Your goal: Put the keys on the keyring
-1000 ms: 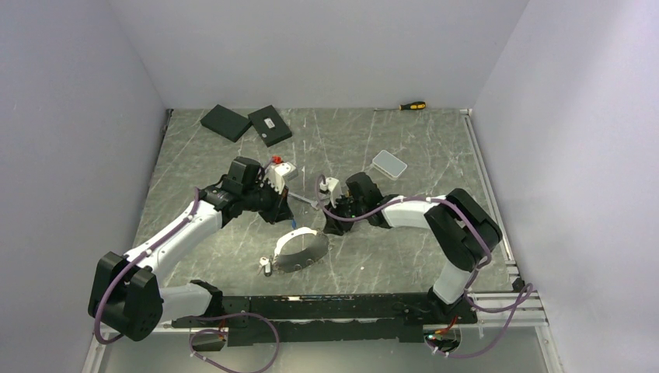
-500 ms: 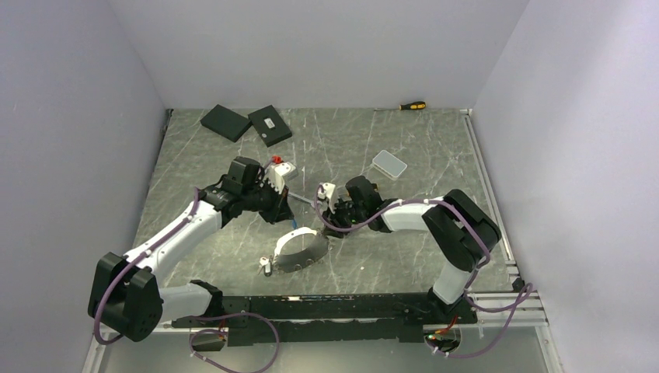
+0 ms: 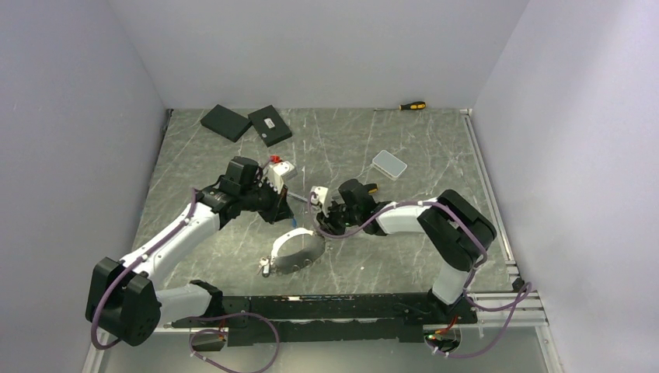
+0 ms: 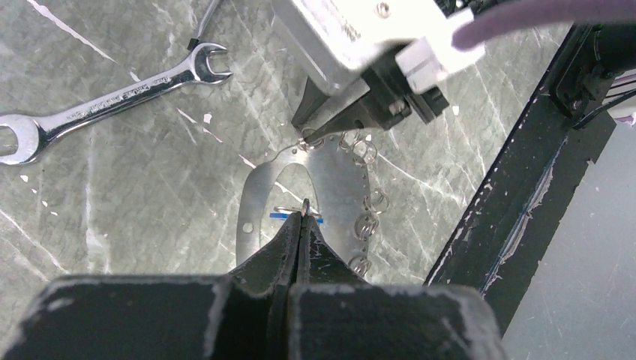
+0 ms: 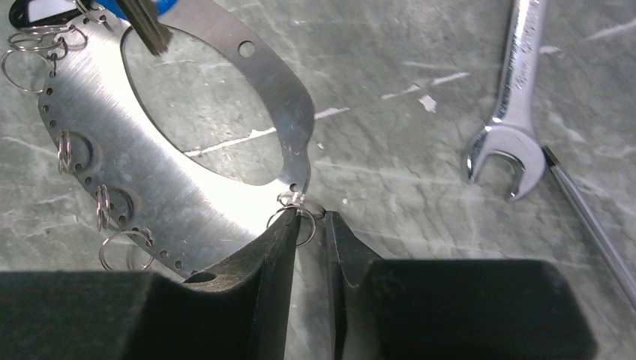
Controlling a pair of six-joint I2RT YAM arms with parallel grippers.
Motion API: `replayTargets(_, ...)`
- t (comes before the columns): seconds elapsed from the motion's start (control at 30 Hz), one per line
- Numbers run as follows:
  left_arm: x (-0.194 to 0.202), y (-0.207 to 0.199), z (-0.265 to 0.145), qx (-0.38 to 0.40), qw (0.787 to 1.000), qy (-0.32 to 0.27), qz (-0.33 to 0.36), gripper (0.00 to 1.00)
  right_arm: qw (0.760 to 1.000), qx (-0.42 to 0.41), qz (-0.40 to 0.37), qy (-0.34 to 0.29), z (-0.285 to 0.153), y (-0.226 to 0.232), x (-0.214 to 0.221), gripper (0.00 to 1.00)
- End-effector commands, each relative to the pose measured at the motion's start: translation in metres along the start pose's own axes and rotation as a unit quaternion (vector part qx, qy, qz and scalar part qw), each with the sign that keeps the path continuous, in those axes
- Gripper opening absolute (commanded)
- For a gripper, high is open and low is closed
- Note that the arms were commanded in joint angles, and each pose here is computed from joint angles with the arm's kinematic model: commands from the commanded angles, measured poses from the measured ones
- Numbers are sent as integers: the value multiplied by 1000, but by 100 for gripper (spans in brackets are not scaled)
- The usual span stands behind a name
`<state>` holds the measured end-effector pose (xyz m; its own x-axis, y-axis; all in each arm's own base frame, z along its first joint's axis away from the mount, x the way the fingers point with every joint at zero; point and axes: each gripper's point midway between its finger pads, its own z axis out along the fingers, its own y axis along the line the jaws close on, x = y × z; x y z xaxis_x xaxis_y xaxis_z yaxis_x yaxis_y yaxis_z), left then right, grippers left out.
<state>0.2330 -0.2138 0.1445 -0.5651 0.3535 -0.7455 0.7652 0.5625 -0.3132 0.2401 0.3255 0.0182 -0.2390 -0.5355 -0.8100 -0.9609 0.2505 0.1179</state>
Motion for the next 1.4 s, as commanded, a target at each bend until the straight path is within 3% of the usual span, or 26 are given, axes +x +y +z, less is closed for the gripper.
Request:
replayTargets(0.0,-26,-5,-9,4,999,-40,33,0,996,-10,10,89,5,15,50,23)
replayTargets(0.3,-26,-5,-10,2,998,-42,36,0,995,11,17,96,10,12,52,0)
replayTargets(0.8,-31,-8,-15,1,998,-54,42,0,996,34,52,-56,-28,32,-6,0)
replayTargets(1.17,-40,-32,-24,52,994,-84,41,0,969,74,103,-211,-55,37,-57,0)
replayTargets(1.37,-48,-41,-32,62,992,-99,48,0,960,59,100,-254,-60,46,-77,0)
